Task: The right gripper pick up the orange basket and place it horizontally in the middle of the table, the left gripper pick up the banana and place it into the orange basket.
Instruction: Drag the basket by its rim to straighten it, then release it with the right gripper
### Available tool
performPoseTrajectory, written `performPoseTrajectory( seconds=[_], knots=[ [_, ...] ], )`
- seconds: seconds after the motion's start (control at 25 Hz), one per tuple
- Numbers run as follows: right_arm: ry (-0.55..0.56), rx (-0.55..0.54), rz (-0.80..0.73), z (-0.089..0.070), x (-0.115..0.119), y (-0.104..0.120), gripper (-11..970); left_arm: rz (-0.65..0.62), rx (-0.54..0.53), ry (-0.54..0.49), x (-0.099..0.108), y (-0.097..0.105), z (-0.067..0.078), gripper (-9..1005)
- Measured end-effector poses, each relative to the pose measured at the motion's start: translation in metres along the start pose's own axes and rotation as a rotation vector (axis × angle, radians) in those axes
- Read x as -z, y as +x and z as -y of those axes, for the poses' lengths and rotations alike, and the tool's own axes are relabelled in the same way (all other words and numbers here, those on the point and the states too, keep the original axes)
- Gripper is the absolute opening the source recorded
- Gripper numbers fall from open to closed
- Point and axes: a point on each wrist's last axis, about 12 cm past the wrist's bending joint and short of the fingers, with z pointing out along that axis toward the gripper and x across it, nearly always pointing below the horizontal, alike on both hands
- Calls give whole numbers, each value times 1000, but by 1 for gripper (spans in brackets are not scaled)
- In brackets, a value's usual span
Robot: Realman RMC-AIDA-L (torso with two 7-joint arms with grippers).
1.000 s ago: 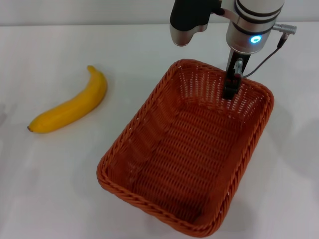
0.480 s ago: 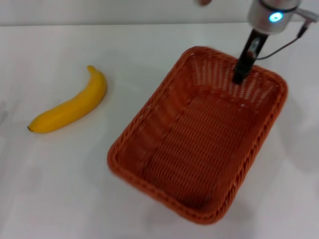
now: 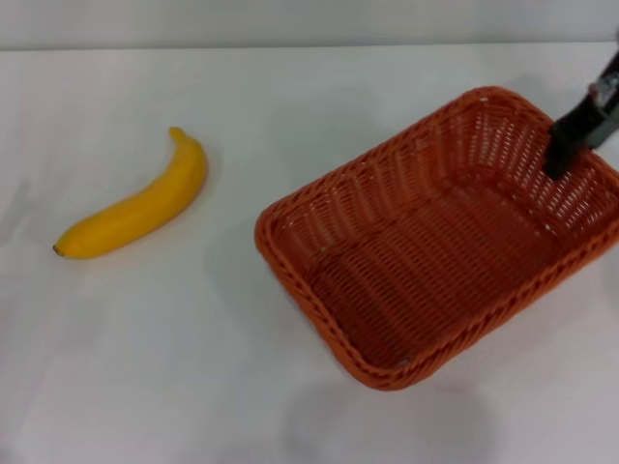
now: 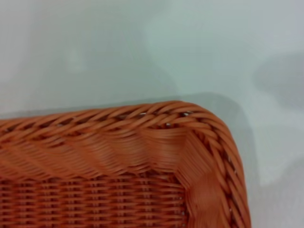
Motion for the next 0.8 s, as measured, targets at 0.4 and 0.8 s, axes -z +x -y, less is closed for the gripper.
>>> performPoseTrajectory(
  seconds=[0.4, 0.8],
  knots=[
    [-261, -324, 18, 18, -13, 46, 175, 5, -16, 27, -14, -5, 2, 881],
    [-381, -457, 128, 31, -10, 56, 164, 6, -20, 29, -15, -7, 1, 880]
  ],
)
